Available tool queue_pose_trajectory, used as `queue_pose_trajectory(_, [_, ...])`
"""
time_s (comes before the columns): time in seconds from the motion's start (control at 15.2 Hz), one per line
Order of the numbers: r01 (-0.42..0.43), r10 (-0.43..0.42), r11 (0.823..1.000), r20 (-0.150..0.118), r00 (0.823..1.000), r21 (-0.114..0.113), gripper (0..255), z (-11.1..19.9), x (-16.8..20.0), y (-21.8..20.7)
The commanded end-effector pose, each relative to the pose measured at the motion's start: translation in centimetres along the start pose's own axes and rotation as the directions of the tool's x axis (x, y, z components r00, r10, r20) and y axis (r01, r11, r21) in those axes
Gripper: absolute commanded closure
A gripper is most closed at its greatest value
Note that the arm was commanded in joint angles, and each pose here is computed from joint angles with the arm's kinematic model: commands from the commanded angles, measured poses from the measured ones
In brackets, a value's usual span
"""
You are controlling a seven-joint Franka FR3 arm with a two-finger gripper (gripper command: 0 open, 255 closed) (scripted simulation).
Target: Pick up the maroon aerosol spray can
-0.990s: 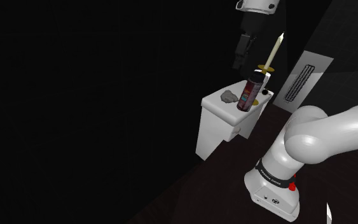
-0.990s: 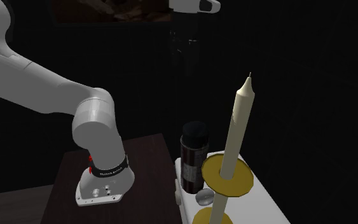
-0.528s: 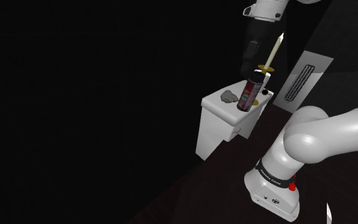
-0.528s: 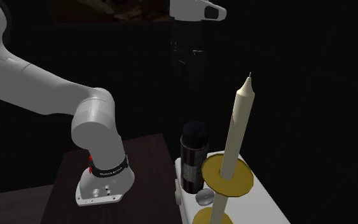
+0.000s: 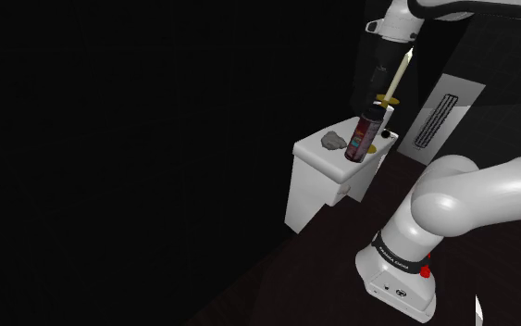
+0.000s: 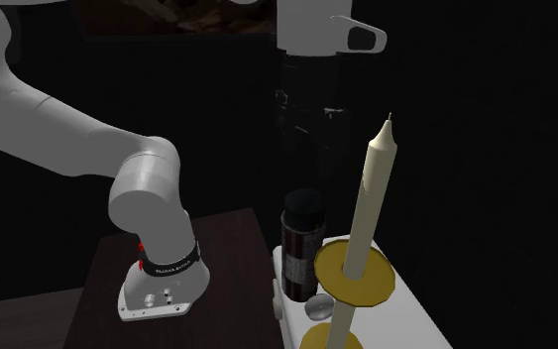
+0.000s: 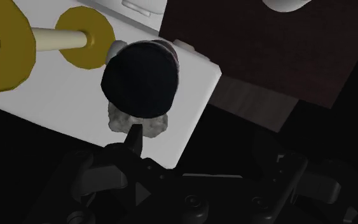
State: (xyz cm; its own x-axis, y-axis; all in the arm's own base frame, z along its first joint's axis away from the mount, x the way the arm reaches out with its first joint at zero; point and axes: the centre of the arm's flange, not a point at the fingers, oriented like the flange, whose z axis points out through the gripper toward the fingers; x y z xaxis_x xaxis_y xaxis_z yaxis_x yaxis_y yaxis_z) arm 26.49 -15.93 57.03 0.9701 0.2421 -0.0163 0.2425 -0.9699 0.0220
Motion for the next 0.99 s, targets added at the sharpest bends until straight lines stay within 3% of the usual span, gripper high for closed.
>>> queue_pose_trajectory(0.0, [0.019, -0.019, 1.0, -0.001, 1.0, -0.019, 0, 0.4, -1.0, 2.2])
queue_pose_trajectory(0.13, [0.036, -0.036, 0.999, -0.002, 0.999, -0.036, 0, 0.9, -1.7, 4.4])
queue_pose_trajectory(0.79, [0.036, -0.037, 0.999, -0.002, 0.999, -0.036, 0, 4.9, -1.7, 4.4])
queue_pose_trajectory(0.86, [0.037, -0.037, 0.999, -0.002, 0.999, -0.036, 255, 4.9, -1.6, 4.5])
queue_pose_trajectory(0.92, [0.037, -0.037, 0.999, -0.002, 0.999, -0.036, 255, 4.9, -1.6, 4.4])
